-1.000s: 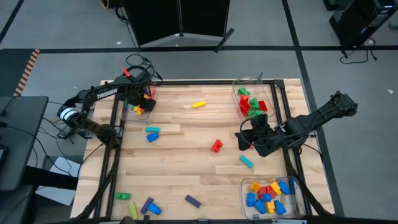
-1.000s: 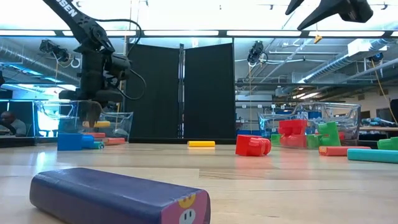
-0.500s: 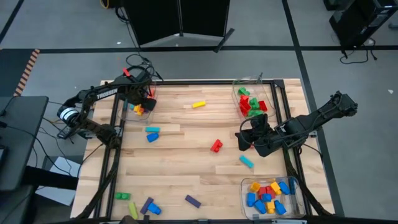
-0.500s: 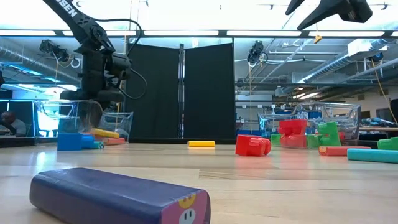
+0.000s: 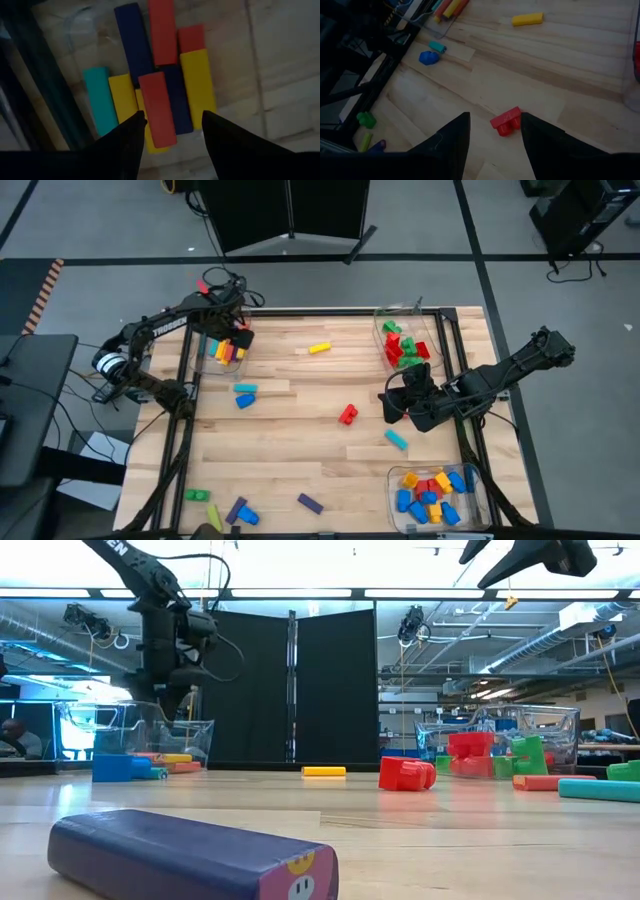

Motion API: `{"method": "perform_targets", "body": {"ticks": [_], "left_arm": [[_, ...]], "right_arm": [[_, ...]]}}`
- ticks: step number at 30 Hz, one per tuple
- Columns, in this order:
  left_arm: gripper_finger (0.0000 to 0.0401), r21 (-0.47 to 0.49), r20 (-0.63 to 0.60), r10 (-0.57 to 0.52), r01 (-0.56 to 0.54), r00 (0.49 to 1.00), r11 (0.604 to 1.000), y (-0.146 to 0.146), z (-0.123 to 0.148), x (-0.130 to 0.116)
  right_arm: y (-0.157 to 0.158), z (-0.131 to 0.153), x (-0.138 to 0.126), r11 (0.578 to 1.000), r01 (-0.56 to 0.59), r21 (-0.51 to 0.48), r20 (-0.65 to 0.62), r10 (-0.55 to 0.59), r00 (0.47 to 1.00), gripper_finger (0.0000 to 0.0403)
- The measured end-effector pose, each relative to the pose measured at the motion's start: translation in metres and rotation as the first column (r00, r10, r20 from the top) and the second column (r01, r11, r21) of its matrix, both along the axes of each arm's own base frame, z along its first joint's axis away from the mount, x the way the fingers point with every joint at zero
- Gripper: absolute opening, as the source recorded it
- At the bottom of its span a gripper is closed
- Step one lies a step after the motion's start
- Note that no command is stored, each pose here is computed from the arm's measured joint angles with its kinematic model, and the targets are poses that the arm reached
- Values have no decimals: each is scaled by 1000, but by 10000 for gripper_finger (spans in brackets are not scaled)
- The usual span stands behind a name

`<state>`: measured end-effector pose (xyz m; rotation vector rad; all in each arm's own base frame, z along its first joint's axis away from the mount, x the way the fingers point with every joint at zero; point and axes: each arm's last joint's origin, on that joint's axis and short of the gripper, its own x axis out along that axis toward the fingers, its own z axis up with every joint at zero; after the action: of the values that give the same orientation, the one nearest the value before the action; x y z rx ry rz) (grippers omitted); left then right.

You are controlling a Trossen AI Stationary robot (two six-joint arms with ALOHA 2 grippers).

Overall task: Sort blocks by size
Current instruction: Put the green 2 stud game piece into the top right transparent bin

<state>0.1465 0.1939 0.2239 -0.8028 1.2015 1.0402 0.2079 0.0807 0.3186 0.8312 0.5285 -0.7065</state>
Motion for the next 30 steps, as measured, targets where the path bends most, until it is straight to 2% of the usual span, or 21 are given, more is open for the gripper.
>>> {"method": "perform_targets", "body": {"ticks": [8, 12, 19, 30], "left_arm": [[204, 21, 16, -99, 99, 995, 995, -12, 16, 22], [204, 58, 38, -196, 194, 980, 979, -22, 26, 39], [204, 118, 61, -418, 409, 907, 905, -53, 46, 72], [204, 254, 134, -626, 584, 768, 771, -97, 81, 108]], "right_arm": [[0, 0, 0, 1000, -2, 0, 0, 2, 1000, 185], [0, 0, 0, 1000, -2, 0, -1, 2, 1000, 185], [3, -5, 5, 1000, -5, -13, -25, 5, 1000, 185], [-4, -11, 9, 987, -110, -114, -146, 93, 985, 186]]}}
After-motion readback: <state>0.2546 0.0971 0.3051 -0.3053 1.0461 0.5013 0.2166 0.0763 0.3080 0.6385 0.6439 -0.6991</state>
